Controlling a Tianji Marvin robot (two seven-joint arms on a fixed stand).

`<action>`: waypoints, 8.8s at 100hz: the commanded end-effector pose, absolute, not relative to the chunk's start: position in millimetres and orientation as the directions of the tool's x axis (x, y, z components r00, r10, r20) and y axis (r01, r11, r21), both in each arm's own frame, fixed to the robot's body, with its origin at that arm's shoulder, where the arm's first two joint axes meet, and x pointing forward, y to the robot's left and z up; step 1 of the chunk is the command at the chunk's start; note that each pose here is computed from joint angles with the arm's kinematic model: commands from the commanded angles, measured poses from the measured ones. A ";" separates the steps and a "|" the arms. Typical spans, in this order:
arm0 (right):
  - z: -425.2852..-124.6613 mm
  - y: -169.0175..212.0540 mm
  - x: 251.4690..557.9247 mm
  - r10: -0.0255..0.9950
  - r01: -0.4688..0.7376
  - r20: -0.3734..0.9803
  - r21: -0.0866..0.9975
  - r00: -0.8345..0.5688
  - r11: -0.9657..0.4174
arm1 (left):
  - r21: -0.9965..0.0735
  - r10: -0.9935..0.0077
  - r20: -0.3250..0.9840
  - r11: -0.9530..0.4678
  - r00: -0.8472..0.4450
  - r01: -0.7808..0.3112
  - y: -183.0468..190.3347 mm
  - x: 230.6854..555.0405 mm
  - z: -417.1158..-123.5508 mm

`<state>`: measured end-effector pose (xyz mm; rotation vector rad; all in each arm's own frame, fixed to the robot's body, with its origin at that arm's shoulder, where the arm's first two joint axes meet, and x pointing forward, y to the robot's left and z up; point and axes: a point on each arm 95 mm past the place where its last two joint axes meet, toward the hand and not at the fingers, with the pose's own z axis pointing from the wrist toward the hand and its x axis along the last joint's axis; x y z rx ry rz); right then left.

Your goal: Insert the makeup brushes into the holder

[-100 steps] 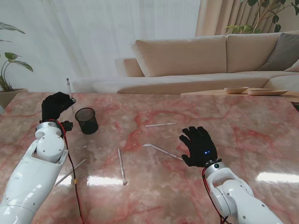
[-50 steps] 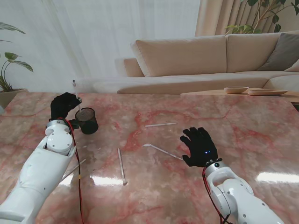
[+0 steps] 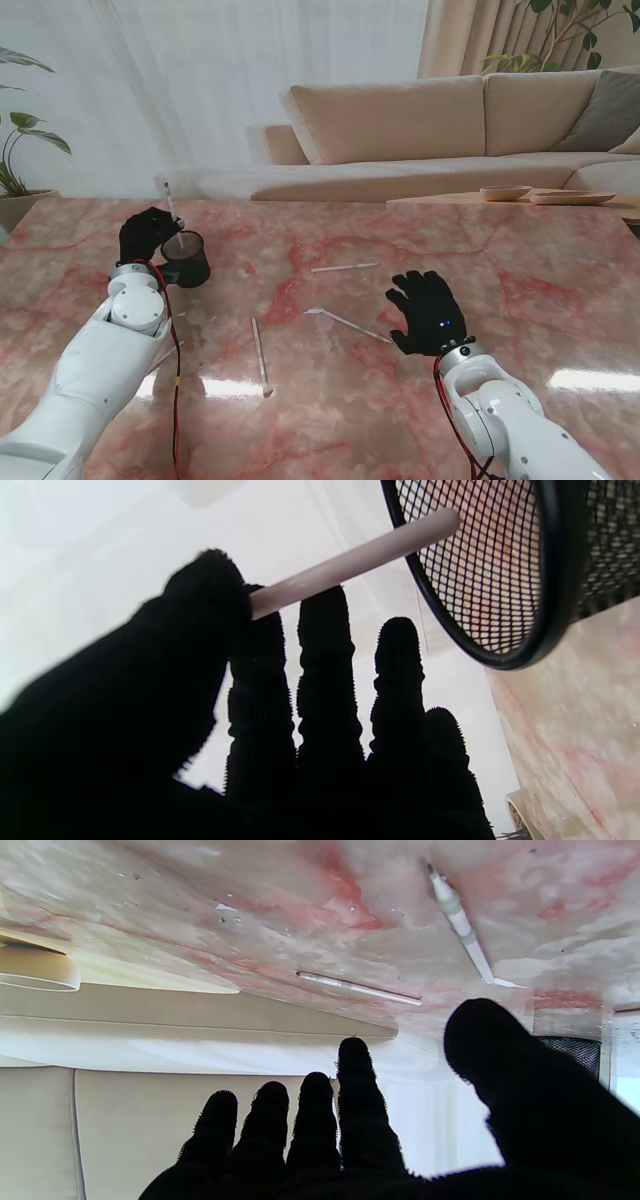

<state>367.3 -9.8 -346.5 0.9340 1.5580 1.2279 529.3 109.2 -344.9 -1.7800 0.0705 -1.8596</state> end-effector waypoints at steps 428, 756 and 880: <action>-420.6 43.2 352.2 0.982 0.168 0.126 0.974 0.142 -0.149 | -0.610 -0.537 0.792 -0.722 -0.290 -0.328 -2.9 371.6 -323.5; -345.3 52.0 360.3 0.986 -0.127 0.155 0.979 -0.055 -0.160 | -0.699 -0.642 0.694 -0.493 -0.326 -0.518 -67.6 414.0 -326.8; -315.0 74.0 353.2 0.974 -0.150 0.163 0.971 -0.156 -0.186 | -0.684 -0.631 0.691 -0.412 -0.354 -0.601 -117.7 442.4 -341.2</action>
